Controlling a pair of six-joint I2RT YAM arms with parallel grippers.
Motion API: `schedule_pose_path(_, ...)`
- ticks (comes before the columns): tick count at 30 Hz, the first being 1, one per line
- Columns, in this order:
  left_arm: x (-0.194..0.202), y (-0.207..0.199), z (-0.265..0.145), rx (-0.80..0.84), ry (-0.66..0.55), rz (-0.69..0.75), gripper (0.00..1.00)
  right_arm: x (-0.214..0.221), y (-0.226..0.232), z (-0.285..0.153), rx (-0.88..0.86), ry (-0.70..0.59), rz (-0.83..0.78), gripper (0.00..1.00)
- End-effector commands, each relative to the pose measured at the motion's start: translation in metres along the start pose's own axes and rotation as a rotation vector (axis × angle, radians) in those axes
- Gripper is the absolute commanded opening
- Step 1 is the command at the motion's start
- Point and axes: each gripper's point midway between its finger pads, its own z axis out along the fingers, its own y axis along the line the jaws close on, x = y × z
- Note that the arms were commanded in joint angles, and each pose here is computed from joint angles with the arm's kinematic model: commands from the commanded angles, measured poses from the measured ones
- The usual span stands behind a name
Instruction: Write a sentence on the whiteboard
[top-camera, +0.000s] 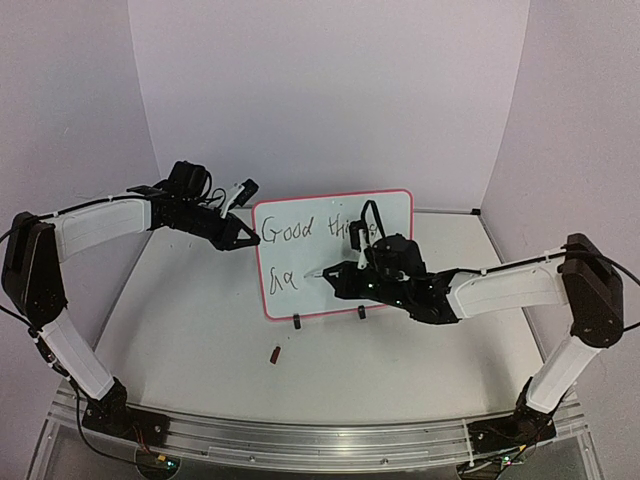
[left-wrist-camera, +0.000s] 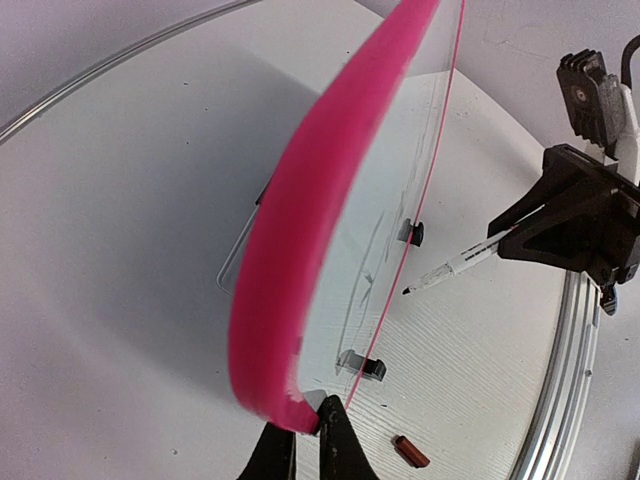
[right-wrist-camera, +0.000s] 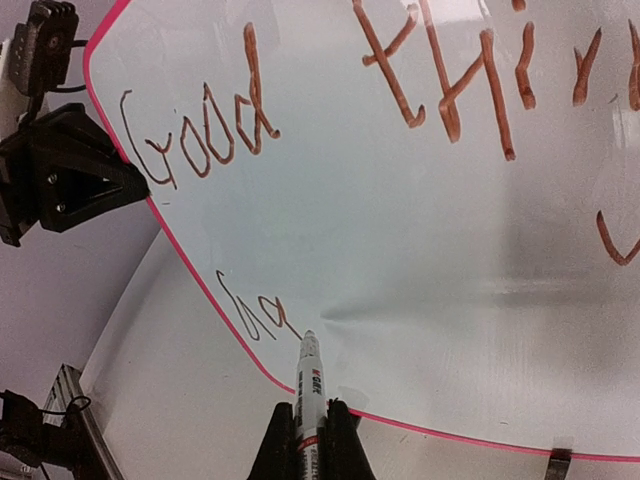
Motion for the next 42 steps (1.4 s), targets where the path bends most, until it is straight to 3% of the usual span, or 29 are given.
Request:
schedule_pose_path(1,0.021,0.008,0.014,-0.048,0.078,-0.002,0.0,-0.011,0.011,0.008,-0.036,-0.02,-0.005,0.0)
schedule_pose_path(16,0.023,0.009,0.017,-0.046,0.087,-0.007,0.0,-0.017,0.009,0.024,-0.028,-0.04,-0.003,0.0)
schedule_pose_path(35,0.024,0.009,0.019,-0.041,0.088,-0.011,0.0,0.054,-0.022,0.034,0.029,0.144,0.045,0.0)
schedule_pose_path(42,0.023,0.009,0.018,-0.043,0.086,-0.008,0.0,0.047,-0.014,0.029,0.011,0.13,0.041,0.0)
